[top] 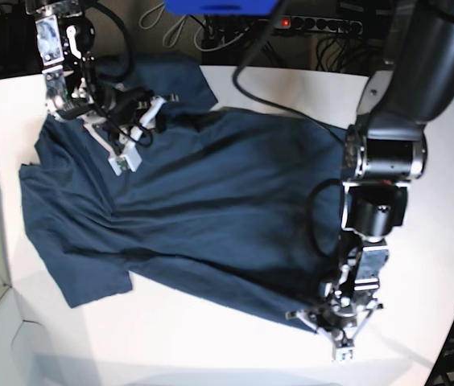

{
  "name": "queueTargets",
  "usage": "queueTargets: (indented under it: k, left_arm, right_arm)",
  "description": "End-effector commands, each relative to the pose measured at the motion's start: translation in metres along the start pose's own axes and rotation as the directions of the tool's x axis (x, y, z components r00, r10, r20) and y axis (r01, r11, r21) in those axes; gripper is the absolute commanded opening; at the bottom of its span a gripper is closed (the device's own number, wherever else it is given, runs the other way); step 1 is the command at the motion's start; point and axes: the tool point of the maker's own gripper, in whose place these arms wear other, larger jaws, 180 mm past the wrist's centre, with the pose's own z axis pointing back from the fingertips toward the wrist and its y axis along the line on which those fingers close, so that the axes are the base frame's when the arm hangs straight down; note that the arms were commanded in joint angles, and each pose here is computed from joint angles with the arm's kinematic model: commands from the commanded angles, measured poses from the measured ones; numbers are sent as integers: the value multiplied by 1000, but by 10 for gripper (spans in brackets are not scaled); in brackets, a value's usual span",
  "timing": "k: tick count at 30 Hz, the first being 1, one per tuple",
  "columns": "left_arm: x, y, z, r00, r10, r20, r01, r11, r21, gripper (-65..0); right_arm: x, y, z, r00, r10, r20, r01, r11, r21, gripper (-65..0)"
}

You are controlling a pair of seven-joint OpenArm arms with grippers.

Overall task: Layout the t-shirt on the table in an organized manner, then fold the t-shirt properly
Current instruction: 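Grasp the shirt hem with the left gripper and pull it outward, then release the hem and move the left gripper to the shirt side edge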

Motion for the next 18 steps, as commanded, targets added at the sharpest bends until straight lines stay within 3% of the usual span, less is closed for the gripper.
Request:
queueTargets:
  k: [1, 5, 9, 12, 18]
  left_arm:
    - [47, -4, 4, 994, 4, 108, -4, 1000, -5, -542]
    - [48, 6, 4, 994, 6, 110, -8, 1000, 10, -344]
    - [54, 19, 7, 992, 11, 126, -15, 1000, 28, -244]
    - [58, 23, 11, 995, 10, 101, -13, 999, 30, -219]
    - [5, -1, 24, 1000, 29, 9, -29, 999, -21, -221]
  right_arm:
    - [11, 0, 4, 999, 6, 37, -6, 1000, 1, -477]
    - [10, 0, 4, 999, 6, 36, -6, 1000, 1, -477]
    - [10, 0, 4, 999, 5, 36, -5, 1000, 2, -477]
    - [10, 1, 3, 999, 3, 37, -3, 1000, 5, -477]
    - [11, 2, 3, 999, 0, 39, 0, 1000, 6, -477]
